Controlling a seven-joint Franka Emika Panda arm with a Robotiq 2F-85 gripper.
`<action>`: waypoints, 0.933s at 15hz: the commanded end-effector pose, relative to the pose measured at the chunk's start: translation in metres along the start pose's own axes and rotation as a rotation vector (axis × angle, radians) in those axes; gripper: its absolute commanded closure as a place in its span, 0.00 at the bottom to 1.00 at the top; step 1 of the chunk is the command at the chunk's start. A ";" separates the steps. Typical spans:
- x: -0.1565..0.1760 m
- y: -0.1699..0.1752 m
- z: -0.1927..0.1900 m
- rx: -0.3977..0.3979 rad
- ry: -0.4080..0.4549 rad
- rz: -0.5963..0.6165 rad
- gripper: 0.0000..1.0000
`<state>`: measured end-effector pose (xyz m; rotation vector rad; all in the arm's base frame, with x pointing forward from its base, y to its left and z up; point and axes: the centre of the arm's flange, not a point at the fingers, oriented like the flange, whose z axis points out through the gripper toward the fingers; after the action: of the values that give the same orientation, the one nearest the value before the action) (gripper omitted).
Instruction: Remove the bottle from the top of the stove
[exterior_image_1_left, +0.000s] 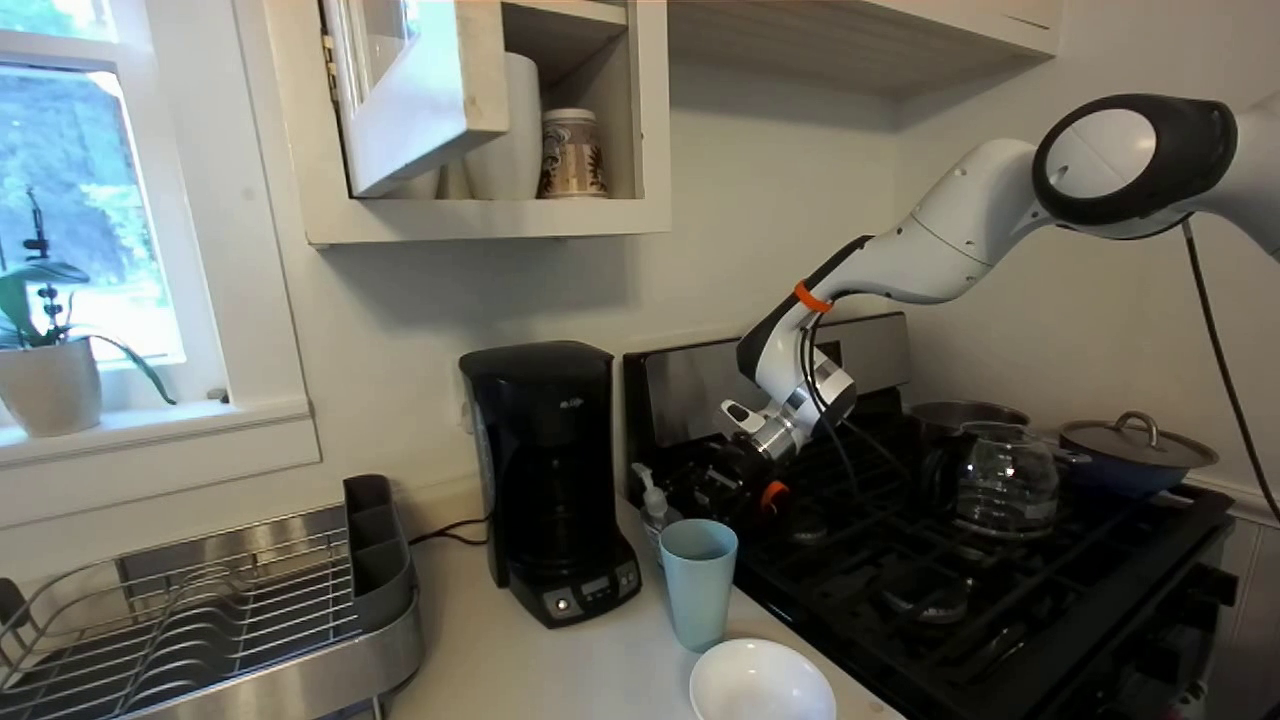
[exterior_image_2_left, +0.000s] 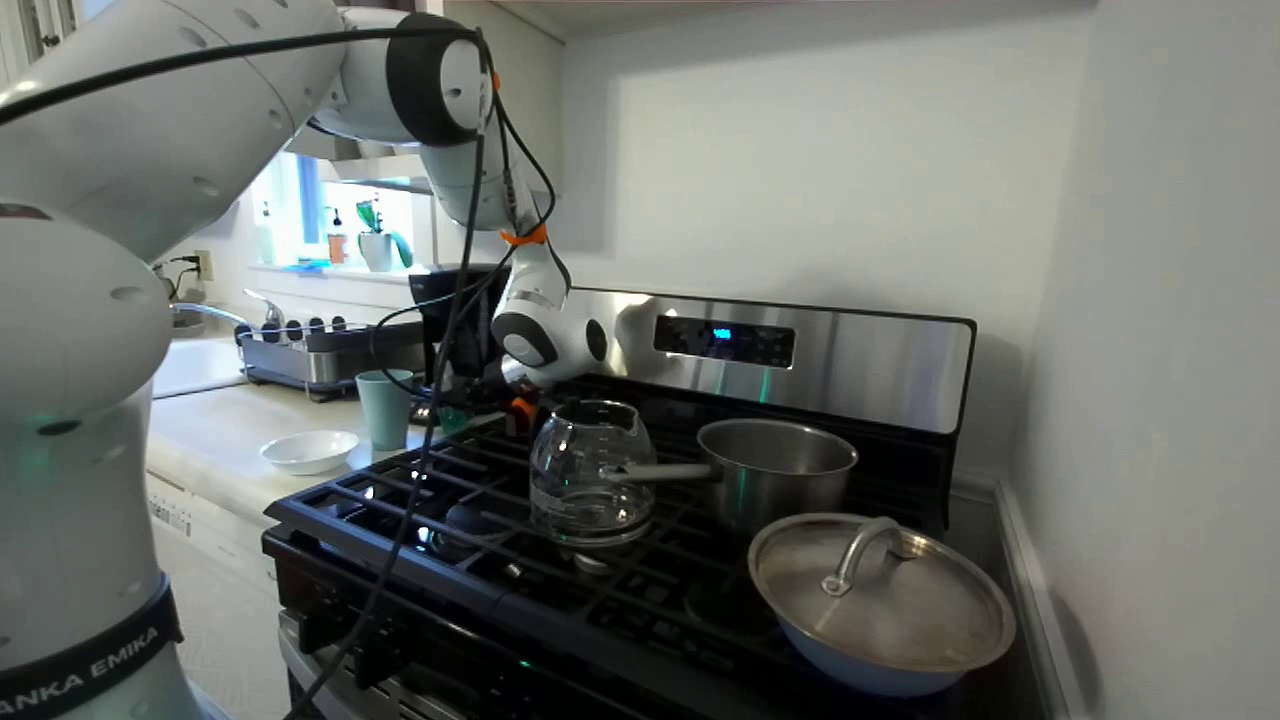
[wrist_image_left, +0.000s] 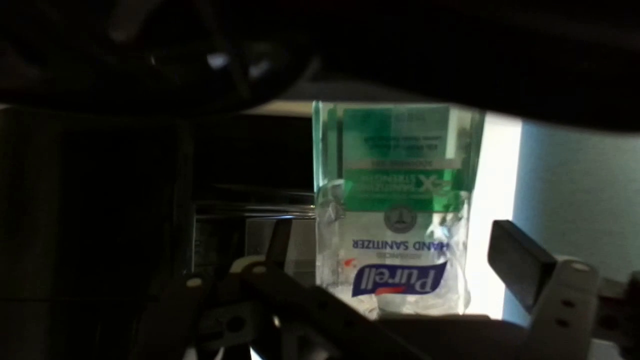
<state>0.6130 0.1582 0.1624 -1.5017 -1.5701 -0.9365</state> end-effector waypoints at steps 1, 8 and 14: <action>-0.011 0.006 0.004 -0.013 0.014 0.009 0.00; -0.012 0.005 0.003 -0.010 0.018 0.015 0.00; 0.017 -0.003 -0.020 -0.012 -0.024 -0.009 0.00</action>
<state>0.6137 0.1560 0.1641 -1.5009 -1.5705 -0.9381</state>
